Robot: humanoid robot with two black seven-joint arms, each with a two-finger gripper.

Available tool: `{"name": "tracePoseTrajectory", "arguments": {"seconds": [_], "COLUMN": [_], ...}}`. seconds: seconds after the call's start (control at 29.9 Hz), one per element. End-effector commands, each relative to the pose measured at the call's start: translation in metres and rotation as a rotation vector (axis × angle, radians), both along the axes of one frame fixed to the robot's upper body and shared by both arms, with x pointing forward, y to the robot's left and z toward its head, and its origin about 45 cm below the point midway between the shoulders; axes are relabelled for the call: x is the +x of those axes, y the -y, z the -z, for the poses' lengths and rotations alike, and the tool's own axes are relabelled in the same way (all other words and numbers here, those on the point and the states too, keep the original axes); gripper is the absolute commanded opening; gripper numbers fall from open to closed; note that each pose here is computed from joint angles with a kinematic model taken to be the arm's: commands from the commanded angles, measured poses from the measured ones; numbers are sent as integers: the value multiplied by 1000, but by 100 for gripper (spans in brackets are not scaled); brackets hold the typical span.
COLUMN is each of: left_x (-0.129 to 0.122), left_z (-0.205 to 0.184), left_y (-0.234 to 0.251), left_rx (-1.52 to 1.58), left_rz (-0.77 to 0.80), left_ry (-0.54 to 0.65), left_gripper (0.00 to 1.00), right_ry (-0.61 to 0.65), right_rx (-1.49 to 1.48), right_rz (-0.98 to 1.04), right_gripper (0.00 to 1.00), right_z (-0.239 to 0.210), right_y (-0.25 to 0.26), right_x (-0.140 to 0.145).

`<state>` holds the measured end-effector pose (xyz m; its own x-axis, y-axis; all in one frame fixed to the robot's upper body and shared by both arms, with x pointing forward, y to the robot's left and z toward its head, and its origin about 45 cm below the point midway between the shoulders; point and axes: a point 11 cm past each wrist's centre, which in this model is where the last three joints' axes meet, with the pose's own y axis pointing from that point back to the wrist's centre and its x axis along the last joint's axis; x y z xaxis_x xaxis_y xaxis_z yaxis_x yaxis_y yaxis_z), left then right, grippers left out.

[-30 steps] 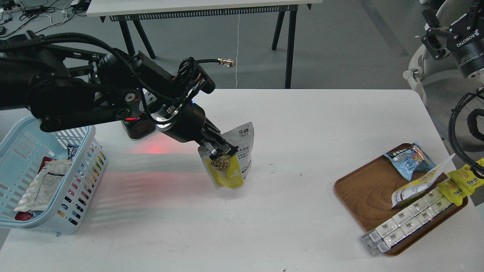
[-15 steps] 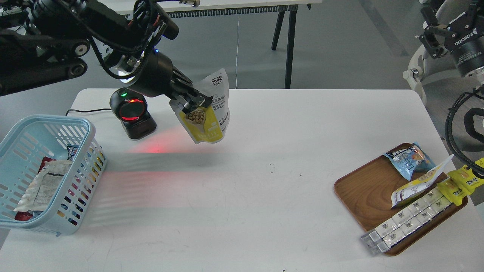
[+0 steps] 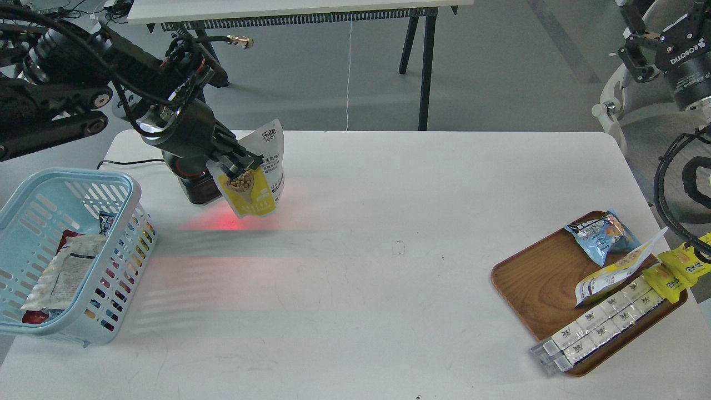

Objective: Scan snack and place in basket
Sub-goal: 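Lift the pouch and hold it in front of the black scanner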

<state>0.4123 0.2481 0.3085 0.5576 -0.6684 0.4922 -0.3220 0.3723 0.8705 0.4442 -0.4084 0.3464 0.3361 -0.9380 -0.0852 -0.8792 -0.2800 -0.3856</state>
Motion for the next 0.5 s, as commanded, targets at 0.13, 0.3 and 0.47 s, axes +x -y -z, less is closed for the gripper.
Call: {"name": "tracePoseTrajectory", "arguments": {"seconds": [0.13, 0.3, 0.47], "left_x": [7, 9, 7], "left_z": [-4, -13, -14], "left_y": [-12, -14, -15], "left_rx": [14, 8, 5], "left_rz": [-30, -35, -35], "left_ry": [27, 45, 41], "left_gripper": [0, 0, 0], "right_ry": [5, 6, 6], "right_rx": [3, 9, 9], "right_rz": [5, 5, 5], "right_gripper": [99, 99, 99], "right_z": [-2, -2, -2], "right_y": [2, 2, 2], "right_x": [0, 0, 0]}}
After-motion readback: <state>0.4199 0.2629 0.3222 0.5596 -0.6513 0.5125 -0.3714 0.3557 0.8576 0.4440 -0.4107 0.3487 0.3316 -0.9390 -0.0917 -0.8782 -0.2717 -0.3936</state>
